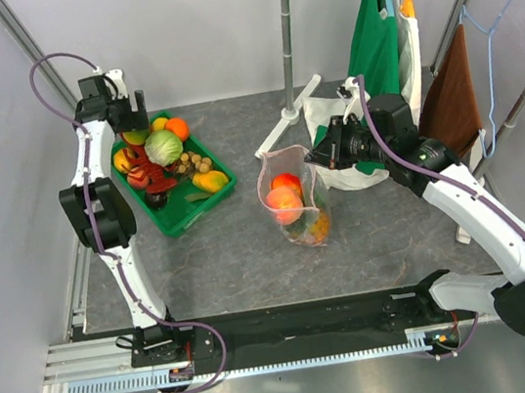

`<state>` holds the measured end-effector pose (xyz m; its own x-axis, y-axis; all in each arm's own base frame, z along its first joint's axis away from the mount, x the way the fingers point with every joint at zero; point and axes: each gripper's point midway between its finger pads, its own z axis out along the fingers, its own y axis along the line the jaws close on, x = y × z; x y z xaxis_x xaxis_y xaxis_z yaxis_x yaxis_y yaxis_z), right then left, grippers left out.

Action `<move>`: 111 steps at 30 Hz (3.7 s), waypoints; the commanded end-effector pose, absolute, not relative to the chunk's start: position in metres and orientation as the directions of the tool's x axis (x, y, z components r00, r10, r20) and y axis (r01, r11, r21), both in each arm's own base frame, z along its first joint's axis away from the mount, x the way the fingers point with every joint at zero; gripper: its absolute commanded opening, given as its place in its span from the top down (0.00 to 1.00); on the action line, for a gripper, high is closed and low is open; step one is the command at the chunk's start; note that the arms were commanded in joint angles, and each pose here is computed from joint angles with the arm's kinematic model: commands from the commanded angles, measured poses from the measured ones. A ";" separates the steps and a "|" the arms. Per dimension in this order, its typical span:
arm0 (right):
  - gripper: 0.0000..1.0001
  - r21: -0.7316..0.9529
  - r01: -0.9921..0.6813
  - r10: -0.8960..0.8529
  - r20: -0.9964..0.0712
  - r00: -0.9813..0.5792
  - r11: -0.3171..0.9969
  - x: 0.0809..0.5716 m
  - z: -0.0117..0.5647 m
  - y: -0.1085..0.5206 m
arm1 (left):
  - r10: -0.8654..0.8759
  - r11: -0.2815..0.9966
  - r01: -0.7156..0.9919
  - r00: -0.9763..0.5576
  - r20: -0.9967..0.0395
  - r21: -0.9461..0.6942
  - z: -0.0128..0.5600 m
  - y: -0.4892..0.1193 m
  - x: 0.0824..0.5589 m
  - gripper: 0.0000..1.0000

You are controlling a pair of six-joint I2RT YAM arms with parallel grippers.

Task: Place the food in the zip-top bag and seal the zipper
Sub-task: Pick up the fake fruit from the bin, then place the fake fruit in the zipper food storage bag.

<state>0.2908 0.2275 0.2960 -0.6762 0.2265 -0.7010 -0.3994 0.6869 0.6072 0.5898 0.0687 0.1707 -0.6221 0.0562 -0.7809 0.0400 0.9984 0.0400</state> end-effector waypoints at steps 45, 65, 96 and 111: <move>1.00 0.596 -0.425 0.232 -0.727 -0.647 0.682 0.296 0.304 0.228 | 0.060 0.993 0.117 -0.369 -0.927 0.018 0.324 0.045 0.566 0.40; 1.00 0.602 -0.448 0.233 -0.732 -0.640 0.661 0.290 0.312 0.229 | 0.232 0.390 0.913 -0.220 -0.948 -0.116 0.378 -0.277 0.278 0.39; 1.00 0.593 -0.489 0.208 -0.746 -0.633 0.639 0.282 0.317 0.232 | 0.423 0.175 0.978 0.027 -0.906 0.110 0.353 -0.288 0.225 0.00; 1.00 0.592 -0.526 0.179 -0.750 -0.637 0.611 0.279 0.318 0.237 | 0.540 -0.216 0.905 0.424 -0.727 0.367 0.291 -0.267 0.212 0.11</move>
<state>0.2790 0.2333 0.3043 -0.6718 0.1848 -0.7173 -0.4714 0.6403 0.6064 0.2045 -0.2588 0.2933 0.2771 0.5738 -0.7707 0.9593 -0.1193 0.2561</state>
